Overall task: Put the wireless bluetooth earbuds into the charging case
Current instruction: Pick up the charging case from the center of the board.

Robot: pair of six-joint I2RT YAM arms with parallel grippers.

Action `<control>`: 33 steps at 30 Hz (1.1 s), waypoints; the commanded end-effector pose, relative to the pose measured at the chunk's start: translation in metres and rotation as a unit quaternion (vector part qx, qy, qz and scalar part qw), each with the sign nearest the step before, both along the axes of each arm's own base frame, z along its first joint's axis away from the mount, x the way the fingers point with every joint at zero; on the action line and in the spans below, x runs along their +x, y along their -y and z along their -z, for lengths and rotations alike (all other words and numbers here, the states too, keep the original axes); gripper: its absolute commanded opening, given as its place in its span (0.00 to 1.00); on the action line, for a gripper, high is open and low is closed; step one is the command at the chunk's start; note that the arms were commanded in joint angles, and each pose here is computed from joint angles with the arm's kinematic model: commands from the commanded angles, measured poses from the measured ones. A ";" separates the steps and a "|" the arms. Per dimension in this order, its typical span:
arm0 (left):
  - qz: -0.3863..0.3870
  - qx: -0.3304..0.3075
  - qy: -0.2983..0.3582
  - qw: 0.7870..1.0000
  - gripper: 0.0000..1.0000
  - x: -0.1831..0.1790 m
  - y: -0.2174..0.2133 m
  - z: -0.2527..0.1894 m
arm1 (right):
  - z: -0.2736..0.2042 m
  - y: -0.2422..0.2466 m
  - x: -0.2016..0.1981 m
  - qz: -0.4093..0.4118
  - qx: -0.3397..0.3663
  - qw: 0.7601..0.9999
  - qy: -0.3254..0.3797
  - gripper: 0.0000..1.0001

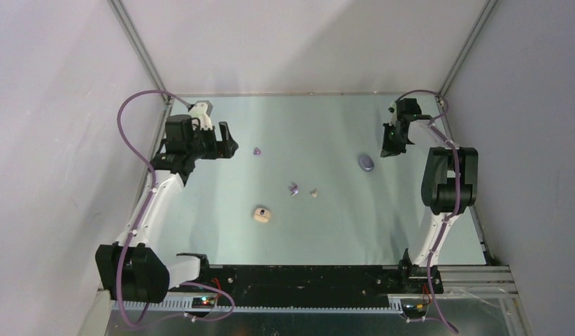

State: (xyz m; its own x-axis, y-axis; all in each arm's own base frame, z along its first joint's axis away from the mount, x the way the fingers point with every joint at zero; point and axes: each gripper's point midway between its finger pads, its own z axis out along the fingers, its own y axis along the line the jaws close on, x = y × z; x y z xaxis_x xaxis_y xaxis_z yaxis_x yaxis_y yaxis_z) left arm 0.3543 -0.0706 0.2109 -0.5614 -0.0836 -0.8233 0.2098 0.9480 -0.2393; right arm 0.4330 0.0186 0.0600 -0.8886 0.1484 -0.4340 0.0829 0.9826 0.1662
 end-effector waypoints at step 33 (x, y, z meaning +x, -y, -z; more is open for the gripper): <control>-0.003 -0.002 0.030 1.000 0.89 0.001 -0.001 -0.003 | -0.010 -0.113 -0.042 -0.142 0.100 0.985 -0.024 0.32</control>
State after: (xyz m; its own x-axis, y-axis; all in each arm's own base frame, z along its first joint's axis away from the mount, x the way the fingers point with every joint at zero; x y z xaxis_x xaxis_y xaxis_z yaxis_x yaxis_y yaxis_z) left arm 0.3504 -0.0705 0.2041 -0.5506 -0.0882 -0.8301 0.2105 0.9476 -0.2403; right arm 0.3885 0.1217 0.0393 -0.9448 0.0152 -0.3272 -0.0912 0.9471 0.3076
